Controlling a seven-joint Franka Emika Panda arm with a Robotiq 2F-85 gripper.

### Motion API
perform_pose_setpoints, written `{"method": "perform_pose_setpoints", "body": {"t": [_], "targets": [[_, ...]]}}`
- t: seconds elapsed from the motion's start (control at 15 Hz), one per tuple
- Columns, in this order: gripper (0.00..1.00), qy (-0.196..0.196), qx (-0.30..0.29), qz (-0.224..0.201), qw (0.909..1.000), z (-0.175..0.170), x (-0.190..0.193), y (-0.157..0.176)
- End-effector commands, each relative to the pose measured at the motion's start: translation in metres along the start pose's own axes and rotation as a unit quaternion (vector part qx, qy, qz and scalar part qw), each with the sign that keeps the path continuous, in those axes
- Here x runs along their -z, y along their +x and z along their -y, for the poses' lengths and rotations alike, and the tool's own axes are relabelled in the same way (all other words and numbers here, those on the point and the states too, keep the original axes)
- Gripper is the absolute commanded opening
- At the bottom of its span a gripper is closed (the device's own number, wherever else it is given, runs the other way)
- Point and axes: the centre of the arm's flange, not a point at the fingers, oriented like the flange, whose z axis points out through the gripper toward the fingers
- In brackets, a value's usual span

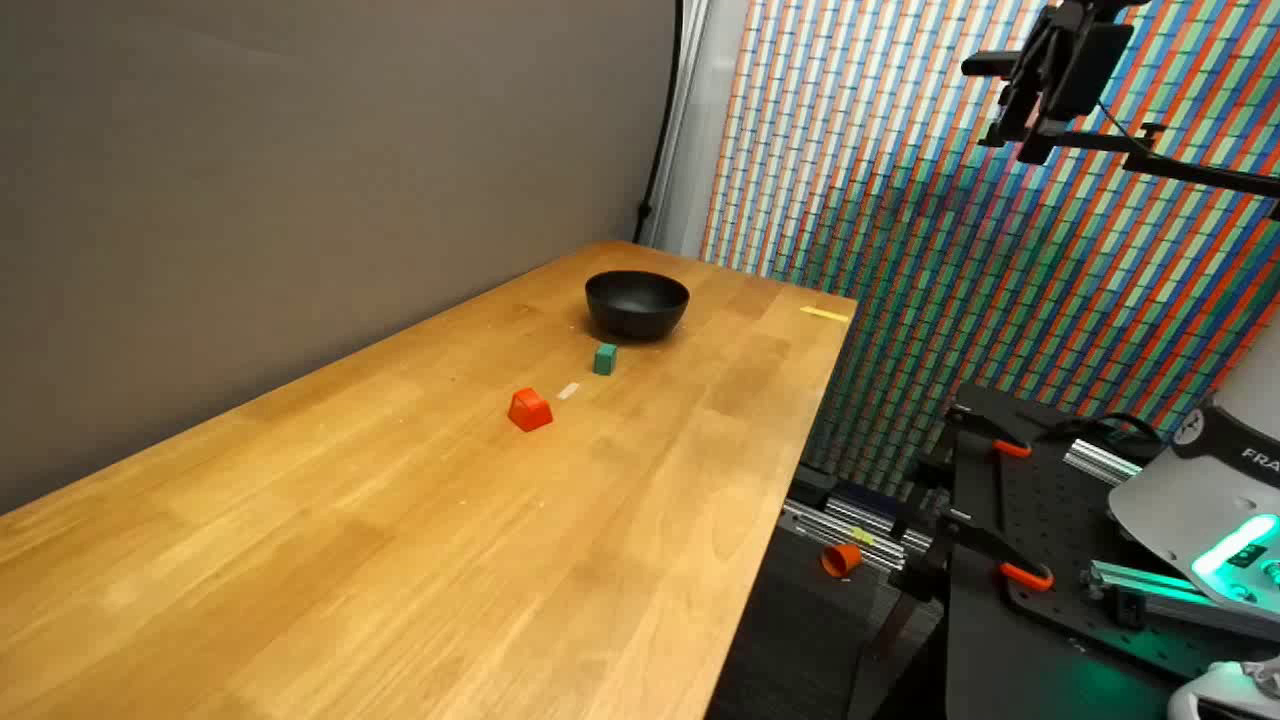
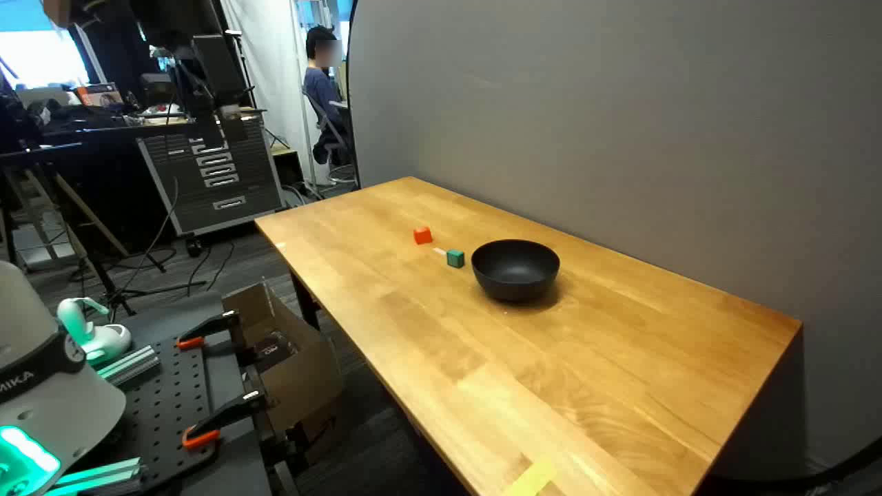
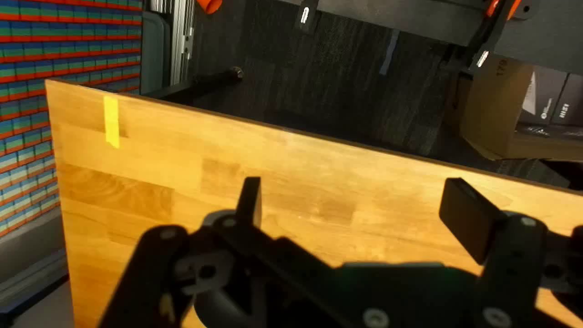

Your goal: Pick up the blue block and put it in the black bowl, then pick up the orange block and put it in the black bowl.

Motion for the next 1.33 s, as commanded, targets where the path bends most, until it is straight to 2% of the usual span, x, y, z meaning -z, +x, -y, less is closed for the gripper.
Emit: {"method": "perform_pose_setpoints", "body": {"t": [0.0,0.27,0.53,0.8,1.07,1.2,1.27], "targets": [[1.0,0.0,0.0,-0.001,1.0,0.0,0.001,0.0],[1.0,0.0,0.003,0.002,1.0,-0.002,-0.004,0.008],[1.0,0.061,0.067,-0.005,0.9958,0.0,-0.051,0.088],[1.0,0.106,0.138,-0.009,0.9847,0.007,-0.095,0.142],[1.0,0.123,0.19,0.002,0.974,0.006,-0.134,0.192],[1.0,0.122,0.214,0.009,0.969,0.008,-0.155,0.219],[1.0,0.108,0.221,0.015,0.9691,0.009,-0.167,0.233]]}}
